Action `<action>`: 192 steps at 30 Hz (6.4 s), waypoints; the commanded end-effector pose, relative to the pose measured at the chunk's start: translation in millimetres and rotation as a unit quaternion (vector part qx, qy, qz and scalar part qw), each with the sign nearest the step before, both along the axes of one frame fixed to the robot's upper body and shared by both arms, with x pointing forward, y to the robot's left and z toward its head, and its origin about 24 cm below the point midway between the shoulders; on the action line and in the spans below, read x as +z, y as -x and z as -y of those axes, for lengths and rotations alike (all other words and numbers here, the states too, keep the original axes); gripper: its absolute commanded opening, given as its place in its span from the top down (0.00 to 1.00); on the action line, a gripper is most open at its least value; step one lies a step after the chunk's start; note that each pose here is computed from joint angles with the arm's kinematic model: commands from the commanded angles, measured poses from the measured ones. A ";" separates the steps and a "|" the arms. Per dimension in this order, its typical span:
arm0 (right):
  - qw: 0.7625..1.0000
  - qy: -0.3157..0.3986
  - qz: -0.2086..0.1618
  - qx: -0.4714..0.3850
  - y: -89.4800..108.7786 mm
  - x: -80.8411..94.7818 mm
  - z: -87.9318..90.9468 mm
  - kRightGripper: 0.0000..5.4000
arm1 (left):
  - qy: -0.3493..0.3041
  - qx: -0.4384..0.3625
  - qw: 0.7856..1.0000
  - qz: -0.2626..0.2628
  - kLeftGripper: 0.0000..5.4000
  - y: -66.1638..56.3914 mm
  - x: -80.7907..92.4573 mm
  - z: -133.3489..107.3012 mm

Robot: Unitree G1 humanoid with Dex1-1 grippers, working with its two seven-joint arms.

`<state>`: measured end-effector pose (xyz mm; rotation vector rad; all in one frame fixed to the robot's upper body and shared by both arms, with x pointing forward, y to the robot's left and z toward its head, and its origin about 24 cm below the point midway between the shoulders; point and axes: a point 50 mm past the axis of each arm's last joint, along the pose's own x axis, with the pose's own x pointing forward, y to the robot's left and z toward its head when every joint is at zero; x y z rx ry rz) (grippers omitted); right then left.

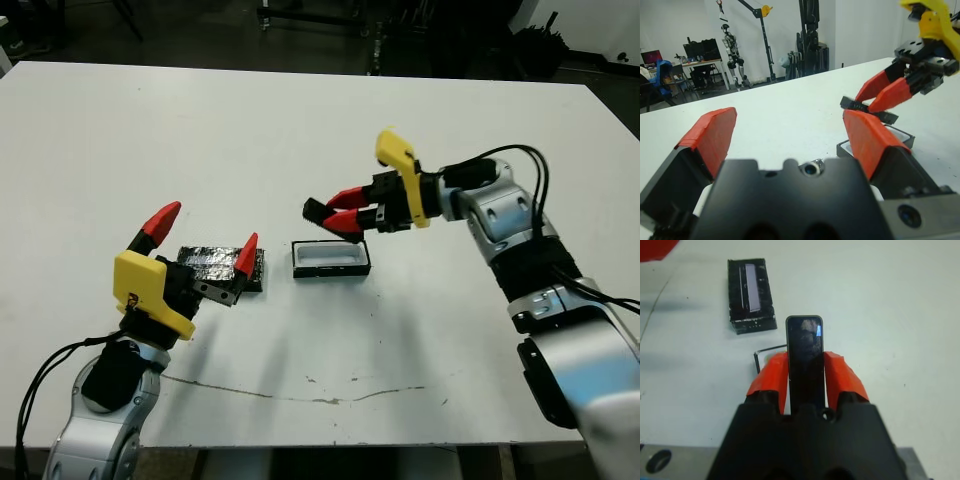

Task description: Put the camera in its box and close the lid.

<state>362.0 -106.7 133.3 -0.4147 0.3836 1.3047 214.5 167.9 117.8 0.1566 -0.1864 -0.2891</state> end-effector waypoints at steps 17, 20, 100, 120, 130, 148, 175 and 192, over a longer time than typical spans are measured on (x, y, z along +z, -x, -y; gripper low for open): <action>0.999 0.029 -0.035 0.018 5.9 -23.9 -9.3 0.69 | 0.001 0.001 1.000 -0.007 0.00 1.7 -2.5 0.6; 0.999 0.031 -0.035 0.018 6.3 -26.3 -8.9 0.69 | -0.001 0.000 1.000 -0.006 0.00 1.7 -2.9 0.5; 0.998 0.043 0.013 0.032 20.3 10.6 42.7 0.14 | -0.004 -0.001 1.000 -0.006 0.00 3.7 -5.0 1.5; 0.896 -0.212 0.186 -0.342 92.5 21.0 99.2 0.24 | -0.149 -0.061 0.986 0.047 0.00 -25.5 32.1 -40.0; 0.871 -0.222 0.181 -0.399 156.3 -9.9 103.3 0.51 | -0.260 -0.260 0.929 -0.043 0.00 -76.6 66.9 -61.9; 0.856 -0.205 0.188 -0.436 164.4 -15.6 107.3 1.00 | -0.236 -0.512 0.791 -0.238 0.00 -113.8 27.2 -58.8; 0.859 -0.205 0.180 -0.433 164.0 -15.2 104.9 1.00 | -0.307 -0.489 0.769 -0.274 0.00 -112.6 10.8 -60.4; 0.861 -0.209 0.179 -0.429 165.4 -15.4 107.3 1.00 | -0.309 -0.453 0.784 -0.291 0.00 -116.1 2.6 -71.1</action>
